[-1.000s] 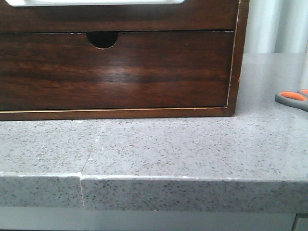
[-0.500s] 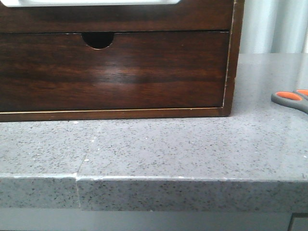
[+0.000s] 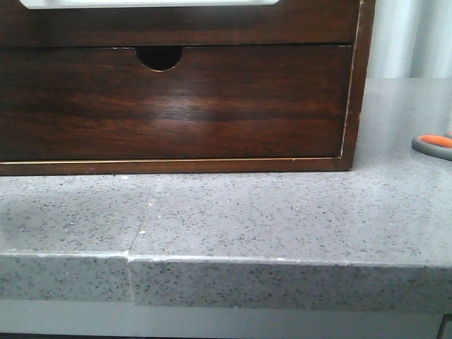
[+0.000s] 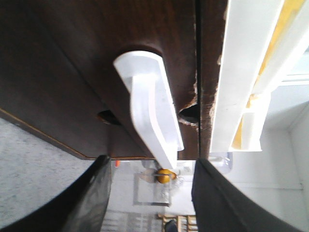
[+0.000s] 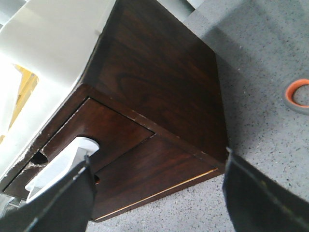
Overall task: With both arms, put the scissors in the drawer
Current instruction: 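Hook the left gripper on the white handle and pull the drawer open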
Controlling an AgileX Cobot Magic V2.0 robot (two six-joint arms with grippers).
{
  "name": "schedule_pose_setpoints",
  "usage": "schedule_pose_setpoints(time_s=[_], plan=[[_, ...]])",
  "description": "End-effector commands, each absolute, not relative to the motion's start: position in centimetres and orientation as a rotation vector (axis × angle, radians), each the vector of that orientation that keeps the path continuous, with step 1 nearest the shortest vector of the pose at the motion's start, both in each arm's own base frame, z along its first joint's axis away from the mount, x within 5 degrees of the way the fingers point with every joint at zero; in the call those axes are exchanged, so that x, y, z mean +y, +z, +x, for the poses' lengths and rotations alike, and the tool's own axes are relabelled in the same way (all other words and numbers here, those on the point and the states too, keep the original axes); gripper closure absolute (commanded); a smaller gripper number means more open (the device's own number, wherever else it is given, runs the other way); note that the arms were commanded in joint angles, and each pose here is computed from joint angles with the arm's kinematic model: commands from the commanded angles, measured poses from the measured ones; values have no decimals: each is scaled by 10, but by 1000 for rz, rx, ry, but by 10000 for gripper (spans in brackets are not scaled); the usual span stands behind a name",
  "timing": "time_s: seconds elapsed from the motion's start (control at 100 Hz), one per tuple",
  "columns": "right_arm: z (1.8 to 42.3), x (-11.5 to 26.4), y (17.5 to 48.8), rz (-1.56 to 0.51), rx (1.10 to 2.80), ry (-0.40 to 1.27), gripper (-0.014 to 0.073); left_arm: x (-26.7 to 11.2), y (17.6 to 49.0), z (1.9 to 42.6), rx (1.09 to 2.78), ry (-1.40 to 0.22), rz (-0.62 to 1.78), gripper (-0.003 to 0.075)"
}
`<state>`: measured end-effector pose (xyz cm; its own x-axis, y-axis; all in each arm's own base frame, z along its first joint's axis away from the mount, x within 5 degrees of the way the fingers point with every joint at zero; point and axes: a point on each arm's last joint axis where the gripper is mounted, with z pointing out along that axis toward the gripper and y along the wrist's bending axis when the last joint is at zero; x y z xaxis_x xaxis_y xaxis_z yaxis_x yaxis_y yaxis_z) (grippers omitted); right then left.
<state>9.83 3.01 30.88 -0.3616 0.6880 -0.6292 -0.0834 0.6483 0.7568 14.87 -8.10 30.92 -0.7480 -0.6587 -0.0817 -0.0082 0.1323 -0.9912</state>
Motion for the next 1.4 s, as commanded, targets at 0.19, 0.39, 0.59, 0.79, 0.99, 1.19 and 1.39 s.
schedule_pose_setpoints(time_s=[0.19, 0.39, 0.59, 0.79, 0.99, 1.19, 1.39], plan=[[101, 27, 322, 513, 1699, 876, 97, -110, 334, 184, 1897, -1817, -611, 365], [100, 30, 319, 490, 1746, 890, 97, -118, 329, 204, 1937, -1803, -630, 365], [100, 31, 318, 485, 1752, 889, 97, -121, 322, 210, 1972, -1805, -640, 479], [100, 30, 318, 478, 1757, 879, 97, -121, 321, 209, 1986, -1780, -595, 739], [99, 31, 317, 473, 1766, 880, 97, -122, 320, 205, 2008, -1762, -553, 740], [99, 32, 316, 465, 1784, 889, 97, -123, 322, 184, 2001, -1757, -519, 740], [99, 32, 316, 465, 1784, 889, 97, -123, 320, 154, 1990, -1763, -500, 740]])
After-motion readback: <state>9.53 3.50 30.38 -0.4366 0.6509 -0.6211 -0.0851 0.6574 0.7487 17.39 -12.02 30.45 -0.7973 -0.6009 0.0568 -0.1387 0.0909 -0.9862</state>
